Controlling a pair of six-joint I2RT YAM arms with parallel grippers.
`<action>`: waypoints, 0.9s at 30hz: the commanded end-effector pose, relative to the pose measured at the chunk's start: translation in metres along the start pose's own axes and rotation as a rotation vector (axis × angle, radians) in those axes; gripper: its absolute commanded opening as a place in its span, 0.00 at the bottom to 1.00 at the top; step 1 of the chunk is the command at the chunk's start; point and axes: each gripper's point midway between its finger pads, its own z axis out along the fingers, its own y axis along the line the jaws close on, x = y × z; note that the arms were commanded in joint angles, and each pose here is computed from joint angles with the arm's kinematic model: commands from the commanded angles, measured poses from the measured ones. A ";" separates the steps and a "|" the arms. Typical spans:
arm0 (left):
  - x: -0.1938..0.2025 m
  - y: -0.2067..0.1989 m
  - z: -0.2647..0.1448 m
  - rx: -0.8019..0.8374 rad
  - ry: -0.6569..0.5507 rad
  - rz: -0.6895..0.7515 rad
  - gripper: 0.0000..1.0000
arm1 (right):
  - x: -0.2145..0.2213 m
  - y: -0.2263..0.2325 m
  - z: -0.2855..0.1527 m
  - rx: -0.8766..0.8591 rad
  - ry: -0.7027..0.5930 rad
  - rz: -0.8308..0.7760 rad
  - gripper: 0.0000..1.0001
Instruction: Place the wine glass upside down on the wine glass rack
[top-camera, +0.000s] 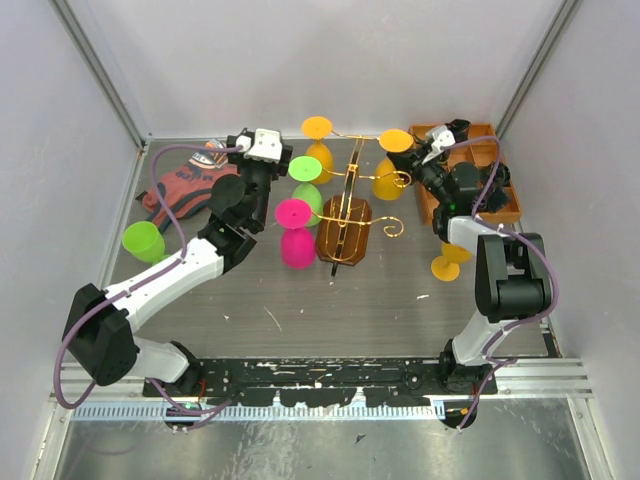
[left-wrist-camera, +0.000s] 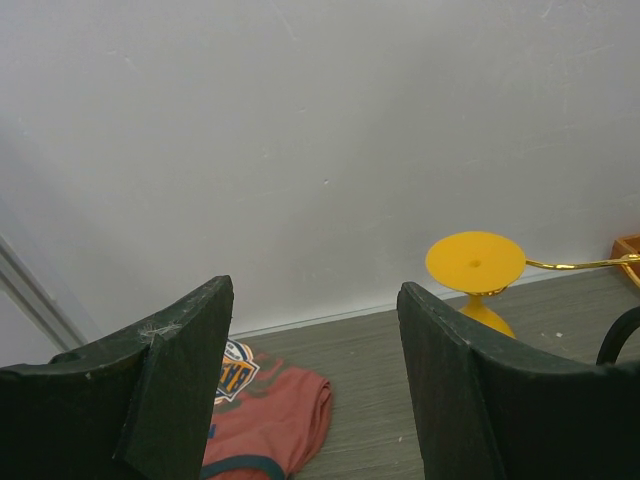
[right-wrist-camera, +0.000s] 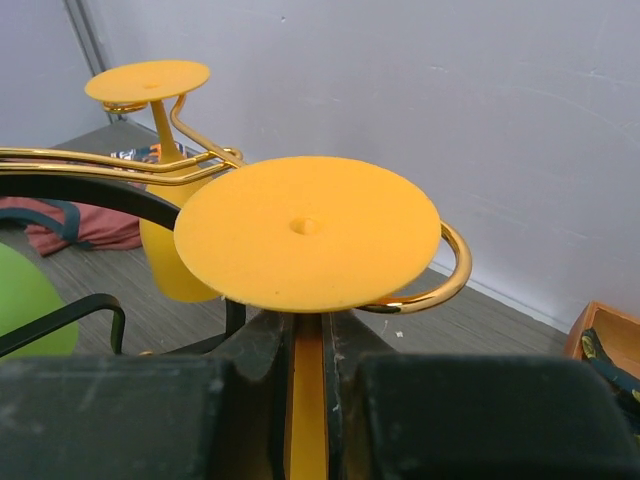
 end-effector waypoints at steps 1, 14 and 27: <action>-0.018 0.009 0.006 -0.036 -0.037 -0.032 0.74 | -0.026 -0.019 0.010 0.072 -0.053 -0.064 0.01; -0.015 0.011 0.006 -0.044 -0.032 -0.030 0.74 | -0.021 -0.049 0.008 0.238 -0.031 -0.044 0.01; -0.013 0.014 0.004 -0.050 -0.029 -0.030 0.74 | -0.018 -0.034 -0.007 0.190 -0.013 -0.085 0.01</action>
